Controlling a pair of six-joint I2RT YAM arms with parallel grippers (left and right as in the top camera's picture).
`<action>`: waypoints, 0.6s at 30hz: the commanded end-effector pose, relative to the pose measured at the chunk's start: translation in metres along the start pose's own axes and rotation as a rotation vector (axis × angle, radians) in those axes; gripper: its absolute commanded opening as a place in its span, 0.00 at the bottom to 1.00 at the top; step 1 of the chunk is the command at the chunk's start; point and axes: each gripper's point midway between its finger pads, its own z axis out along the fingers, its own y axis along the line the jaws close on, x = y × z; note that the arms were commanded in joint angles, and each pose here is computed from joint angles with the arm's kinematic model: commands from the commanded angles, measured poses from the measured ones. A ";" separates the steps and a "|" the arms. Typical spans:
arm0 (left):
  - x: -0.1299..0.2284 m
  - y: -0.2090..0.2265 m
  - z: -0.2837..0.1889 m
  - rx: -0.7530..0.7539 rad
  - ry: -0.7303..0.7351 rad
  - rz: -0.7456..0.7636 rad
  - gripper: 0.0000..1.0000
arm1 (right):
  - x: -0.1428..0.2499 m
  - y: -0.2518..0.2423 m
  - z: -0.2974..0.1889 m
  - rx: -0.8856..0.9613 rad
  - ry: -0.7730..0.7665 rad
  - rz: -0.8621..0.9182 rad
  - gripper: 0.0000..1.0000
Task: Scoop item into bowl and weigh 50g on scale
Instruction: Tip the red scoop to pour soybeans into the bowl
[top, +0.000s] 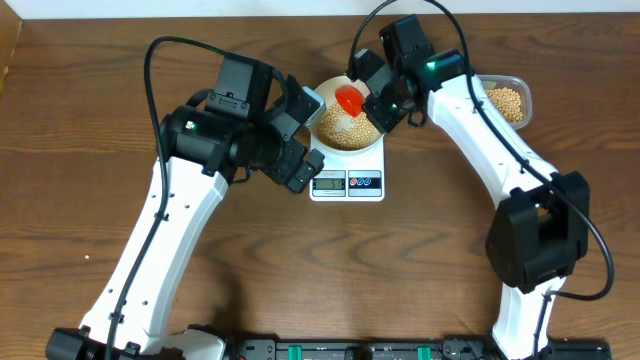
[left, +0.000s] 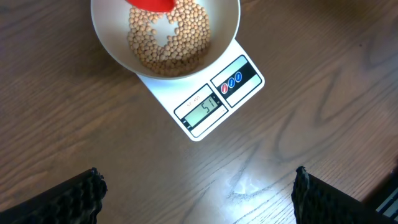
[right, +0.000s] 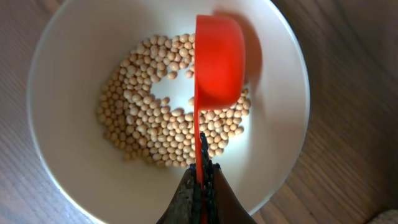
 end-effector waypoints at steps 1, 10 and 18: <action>-0.004 -0.001 -0.002 0.007 -0.009 0.001 0.98 | 0.001 0.001 0.003 0.005 0.012 -0.041 0.01; -0.004 -0.001 -0.002 0.007 -0.009 0.001 0.98 | 0.005 0.008 0.006 -0.009 0.031 -0.070 0.01; -0.004 -0.001 -0.002 0.007 -0.009 0.001 0.98 | 0.004 0.027 0.008 -0.031 0.046 -0.113 0.01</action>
